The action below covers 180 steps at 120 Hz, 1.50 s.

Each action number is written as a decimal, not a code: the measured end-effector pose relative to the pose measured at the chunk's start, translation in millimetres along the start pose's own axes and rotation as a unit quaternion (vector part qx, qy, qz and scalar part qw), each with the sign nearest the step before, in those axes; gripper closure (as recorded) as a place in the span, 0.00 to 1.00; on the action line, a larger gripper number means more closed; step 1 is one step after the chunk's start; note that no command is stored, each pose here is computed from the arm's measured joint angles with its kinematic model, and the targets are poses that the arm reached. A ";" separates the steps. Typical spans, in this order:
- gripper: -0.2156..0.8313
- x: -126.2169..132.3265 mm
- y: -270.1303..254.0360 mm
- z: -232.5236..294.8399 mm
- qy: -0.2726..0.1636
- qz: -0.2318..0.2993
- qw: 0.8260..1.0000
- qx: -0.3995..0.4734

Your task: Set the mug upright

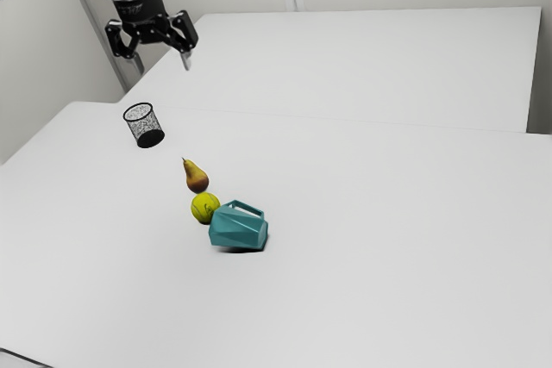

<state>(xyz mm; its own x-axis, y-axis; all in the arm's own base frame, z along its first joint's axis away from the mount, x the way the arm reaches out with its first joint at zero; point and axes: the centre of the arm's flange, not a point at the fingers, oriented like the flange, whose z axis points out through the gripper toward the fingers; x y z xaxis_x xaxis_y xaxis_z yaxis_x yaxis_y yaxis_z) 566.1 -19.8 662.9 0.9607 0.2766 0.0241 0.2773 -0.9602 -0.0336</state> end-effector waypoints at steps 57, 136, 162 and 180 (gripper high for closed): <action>0.21 -72.1 -67.3 168.0 -0.095 -0.043 0.981 -0.161; 0.21 -60.8 -141.7 352.9 -0.040 -0.101 0.885 -0.452; 0.21 -65.6 -107.9 359.9 -0.021 -0.046 0.872 -0.487; 0.21 -69.0 -88.6 366.4 -0.018 -0.009 0.869 -0.495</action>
<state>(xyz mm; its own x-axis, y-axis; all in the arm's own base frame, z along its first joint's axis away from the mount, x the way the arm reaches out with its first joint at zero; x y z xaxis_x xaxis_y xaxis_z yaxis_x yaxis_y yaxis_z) 480.4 60.4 298.2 0.9612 0.2756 -0.0150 0.1604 -0.5138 0.8427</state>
